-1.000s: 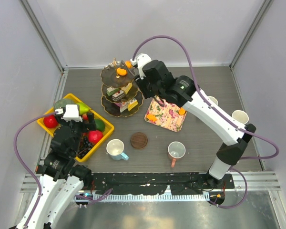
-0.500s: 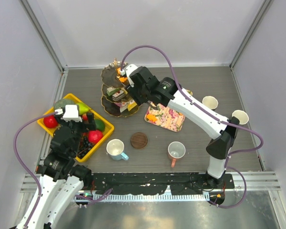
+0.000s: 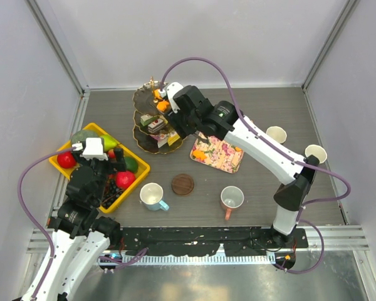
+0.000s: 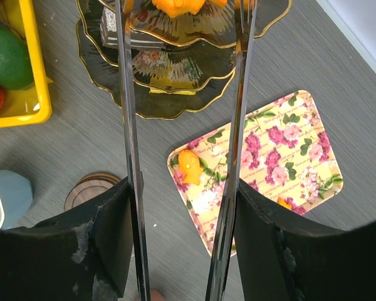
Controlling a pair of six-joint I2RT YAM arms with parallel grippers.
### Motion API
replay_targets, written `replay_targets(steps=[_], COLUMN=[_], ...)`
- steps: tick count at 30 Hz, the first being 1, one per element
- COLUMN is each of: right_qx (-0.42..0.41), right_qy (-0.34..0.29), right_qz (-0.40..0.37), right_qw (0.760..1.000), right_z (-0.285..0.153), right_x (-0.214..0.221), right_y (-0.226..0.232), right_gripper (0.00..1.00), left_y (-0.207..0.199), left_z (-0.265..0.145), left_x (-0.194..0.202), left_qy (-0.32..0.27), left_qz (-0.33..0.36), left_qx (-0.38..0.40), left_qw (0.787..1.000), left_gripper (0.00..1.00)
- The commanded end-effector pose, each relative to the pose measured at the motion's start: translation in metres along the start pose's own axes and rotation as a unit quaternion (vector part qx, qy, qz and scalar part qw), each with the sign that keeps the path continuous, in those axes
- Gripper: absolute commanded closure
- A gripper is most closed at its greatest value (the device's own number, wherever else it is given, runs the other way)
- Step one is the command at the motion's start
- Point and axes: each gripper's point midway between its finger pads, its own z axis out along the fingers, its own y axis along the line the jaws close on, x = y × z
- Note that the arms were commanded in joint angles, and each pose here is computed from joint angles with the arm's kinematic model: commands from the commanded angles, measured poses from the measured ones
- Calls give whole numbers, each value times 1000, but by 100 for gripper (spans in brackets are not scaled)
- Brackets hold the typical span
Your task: Serve the afternoon tea
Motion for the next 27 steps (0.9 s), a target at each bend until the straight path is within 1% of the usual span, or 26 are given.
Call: replay_targets(steps=[1,2,6,11,13,16,17,18,19,20,24,27], right_qx=[-4,-4,5,49,62,83,84,85,87,86,73,47], right_qy=[-95,-107,-114,-75,-52,-3,3,30,34,63,128,157], right_qz=[30,33,41,57,70,111,121,135,145,159,168,164], right_qw=[995,994,993,994,994,990,989,987,985,982,975,973], right_z=[-58,-66,-79,-77,-77,-74,-78,-71,-74,-66,-55,-44], right_x=[-42,-45,-39,-1,20,63,72,94,102,124,178,198], right_y=[-14,-17,-23,-41,-51,-67,-71,-73,-76,-78,-69,-55], right_gripper=[37,37,37,37,38,39,39,40,40,41,42,43], left_y=[0,0,0,0,0,0,0,0,0,0,0,-1], left_z=[1,0,1,1,1,1,1,1,1,1,1,1], left_x=[-14,-15,-14,-14,-13,-13,-14,-14,-14,-13,-14,-13], left_qy=[-28,-28,-27,-26,-25,-26,-27,-26,-26,-26,-26,-25], left_qz=[-10,-9,-9,-8,-8,-8,-9,-9,-8,-8,-9,-9], left_qx=[1,0,0,-1,0,0,0,0,0,1,1,3], left_qw=[1000,1000,1000,1000,1000,1000,1000,1000,1000,1000,1000,1000], left_gripper=[1,1,1,1,1,1,1,1,1,1,1,1])
